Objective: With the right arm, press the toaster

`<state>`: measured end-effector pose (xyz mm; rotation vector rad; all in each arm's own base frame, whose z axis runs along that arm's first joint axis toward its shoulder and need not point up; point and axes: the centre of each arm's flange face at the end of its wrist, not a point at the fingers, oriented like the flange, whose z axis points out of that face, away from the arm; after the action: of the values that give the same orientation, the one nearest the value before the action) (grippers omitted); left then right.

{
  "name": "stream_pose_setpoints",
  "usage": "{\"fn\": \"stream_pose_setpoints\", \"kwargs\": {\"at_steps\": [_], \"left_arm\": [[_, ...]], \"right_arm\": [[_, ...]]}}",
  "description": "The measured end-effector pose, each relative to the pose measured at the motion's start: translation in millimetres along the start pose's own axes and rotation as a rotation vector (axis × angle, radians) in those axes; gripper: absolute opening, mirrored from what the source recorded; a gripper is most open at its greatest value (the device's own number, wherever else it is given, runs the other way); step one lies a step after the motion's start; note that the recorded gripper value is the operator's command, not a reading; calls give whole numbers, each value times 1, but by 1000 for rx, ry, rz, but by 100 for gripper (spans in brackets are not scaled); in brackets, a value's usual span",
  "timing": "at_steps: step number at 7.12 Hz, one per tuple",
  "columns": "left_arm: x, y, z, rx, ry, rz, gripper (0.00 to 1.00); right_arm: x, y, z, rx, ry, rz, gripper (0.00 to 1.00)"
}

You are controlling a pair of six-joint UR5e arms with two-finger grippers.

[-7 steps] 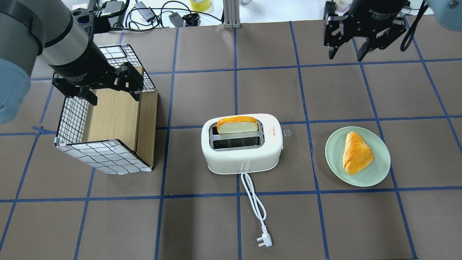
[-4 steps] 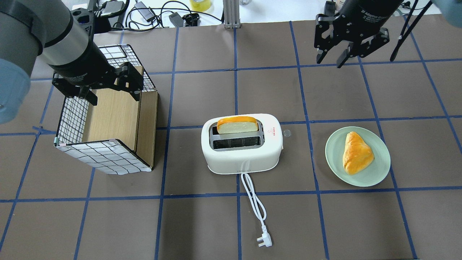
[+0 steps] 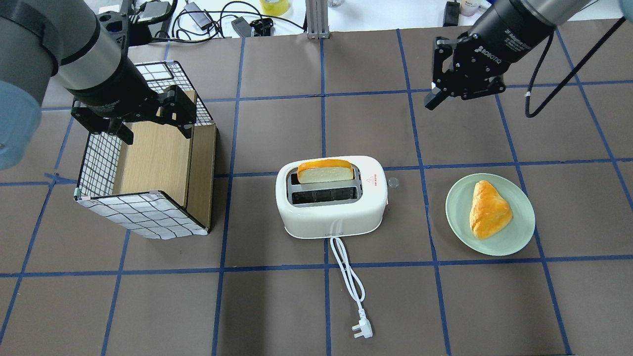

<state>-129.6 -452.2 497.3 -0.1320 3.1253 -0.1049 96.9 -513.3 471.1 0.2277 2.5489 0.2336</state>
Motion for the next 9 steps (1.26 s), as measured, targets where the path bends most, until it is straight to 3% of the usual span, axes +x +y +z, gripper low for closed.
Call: {"fn": "stream_pose_setpoints", "kwargs": {"at_steps": [2,4,6,9], "left_arm": [[0,0,0,0,0,0,100],[0,0,0,0,-1,0,100],[0,0,0,0,0,0,100],[0,0,0,0,0,0,100]], "right_arm": [[43,-3,41,-69,-158,-54,0],[72,-6,80,-115,-278,-68,0],[94,-11,112,-138,-344,-84,0],[120,-14,156,-141,-364,-89,0]]}}
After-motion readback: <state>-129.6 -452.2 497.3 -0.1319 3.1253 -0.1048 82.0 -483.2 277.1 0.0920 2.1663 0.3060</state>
